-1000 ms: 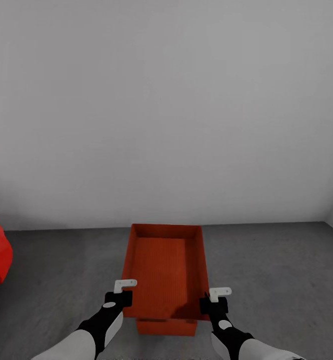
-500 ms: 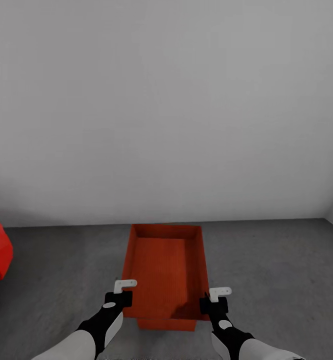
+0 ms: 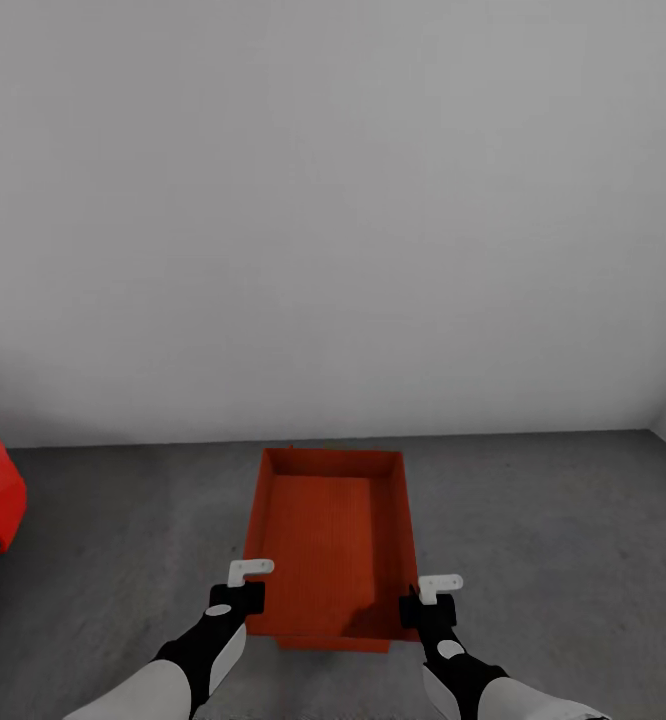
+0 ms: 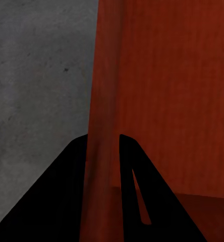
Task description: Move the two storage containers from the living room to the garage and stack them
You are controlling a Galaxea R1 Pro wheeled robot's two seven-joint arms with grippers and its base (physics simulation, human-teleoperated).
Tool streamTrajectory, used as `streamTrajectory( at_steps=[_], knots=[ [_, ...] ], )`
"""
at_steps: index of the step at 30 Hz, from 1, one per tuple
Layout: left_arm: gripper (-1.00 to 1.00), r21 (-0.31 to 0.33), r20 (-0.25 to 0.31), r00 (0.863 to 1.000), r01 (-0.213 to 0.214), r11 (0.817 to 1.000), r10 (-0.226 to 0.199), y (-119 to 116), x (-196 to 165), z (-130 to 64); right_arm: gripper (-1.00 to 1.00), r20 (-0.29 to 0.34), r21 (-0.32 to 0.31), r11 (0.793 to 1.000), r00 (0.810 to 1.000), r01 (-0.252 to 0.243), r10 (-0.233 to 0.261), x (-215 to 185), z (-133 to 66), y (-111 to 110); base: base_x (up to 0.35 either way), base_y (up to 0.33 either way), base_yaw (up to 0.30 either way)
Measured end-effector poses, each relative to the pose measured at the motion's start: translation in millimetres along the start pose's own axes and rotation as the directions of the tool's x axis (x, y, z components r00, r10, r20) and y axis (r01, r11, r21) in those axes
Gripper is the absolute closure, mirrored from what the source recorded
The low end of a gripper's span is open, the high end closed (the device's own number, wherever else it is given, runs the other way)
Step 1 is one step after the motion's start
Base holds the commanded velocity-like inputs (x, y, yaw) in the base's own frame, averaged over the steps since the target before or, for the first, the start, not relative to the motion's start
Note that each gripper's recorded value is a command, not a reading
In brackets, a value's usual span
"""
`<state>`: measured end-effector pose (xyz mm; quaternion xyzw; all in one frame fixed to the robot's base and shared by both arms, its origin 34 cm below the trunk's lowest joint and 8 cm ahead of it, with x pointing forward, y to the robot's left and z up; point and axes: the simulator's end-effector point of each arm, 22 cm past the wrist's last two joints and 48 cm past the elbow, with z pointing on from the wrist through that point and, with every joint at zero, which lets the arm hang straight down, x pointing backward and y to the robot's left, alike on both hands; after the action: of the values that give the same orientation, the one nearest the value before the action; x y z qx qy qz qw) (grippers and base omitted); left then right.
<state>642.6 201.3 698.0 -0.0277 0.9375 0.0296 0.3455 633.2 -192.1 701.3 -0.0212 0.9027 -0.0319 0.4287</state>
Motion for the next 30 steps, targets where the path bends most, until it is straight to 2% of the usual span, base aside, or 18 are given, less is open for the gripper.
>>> streamTrajectory(
  at_steps=[30],
  knots=[
    [1.0, -0.001, -0.048, 0.999, -0.004, 1.0, 0.004, 0.3, 25.3, 10.1, 1.0, -0.048, -0.003, 1.0, 0.999, 0.001, -0.001, 26.2, 5.1, 2.2, 0.0, 0.0, 0.0]
  ],
)
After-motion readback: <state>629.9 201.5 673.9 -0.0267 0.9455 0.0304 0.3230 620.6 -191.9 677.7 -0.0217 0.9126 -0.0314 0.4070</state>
